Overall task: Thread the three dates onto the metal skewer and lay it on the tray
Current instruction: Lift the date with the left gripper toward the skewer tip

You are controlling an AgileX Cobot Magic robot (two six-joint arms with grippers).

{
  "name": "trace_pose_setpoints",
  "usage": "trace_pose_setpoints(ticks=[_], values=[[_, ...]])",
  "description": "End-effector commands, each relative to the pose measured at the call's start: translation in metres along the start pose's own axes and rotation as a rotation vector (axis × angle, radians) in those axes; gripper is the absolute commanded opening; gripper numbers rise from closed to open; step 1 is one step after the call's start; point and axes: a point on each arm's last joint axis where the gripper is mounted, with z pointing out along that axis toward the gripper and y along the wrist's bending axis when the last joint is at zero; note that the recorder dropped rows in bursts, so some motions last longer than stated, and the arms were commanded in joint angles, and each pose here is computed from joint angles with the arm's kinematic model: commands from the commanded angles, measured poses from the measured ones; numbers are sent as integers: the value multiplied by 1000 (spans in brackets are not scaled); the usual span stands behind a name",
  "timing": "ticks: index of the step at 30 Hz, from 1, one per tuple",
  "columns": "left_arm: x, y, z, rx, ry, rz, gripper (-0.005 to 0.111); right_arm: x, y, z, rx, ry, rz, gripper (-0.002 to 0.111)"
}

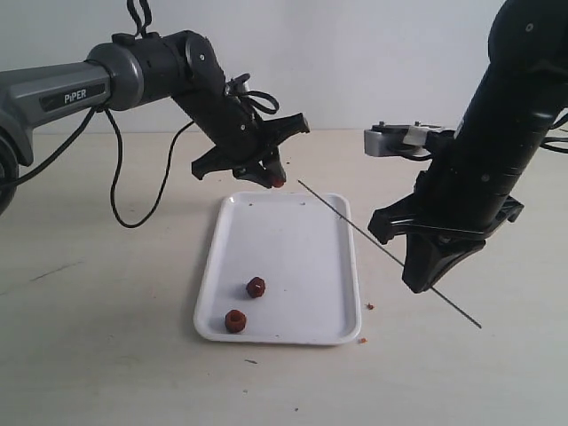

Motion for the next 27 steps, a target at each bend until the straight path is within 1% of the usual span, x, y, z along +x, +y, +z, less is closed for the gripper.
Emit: trace_pose_setpoints(ticks=[1, 7, 13, 24, 27], values=[[-3, -4, -8, 46, -13, -22, 23, 1, 1, 0, -2, 6, -20, 0], [-3, -6, -8, 67, -10, -38, 23, 0, 1, 1, 0, -2, -18, 0], [-3, -10, -8, 117, -3, -75, 23, -5, -2, 7, 4, -7, -12, 0], [-3, -10, -8, 123, -2, -64, 23, -10, -4, 9, 21, -53, -15, 0], [-2, -12, -9, 142, 5, -75, 23, -11, -5, 11, 21, -47, -19, 0]])
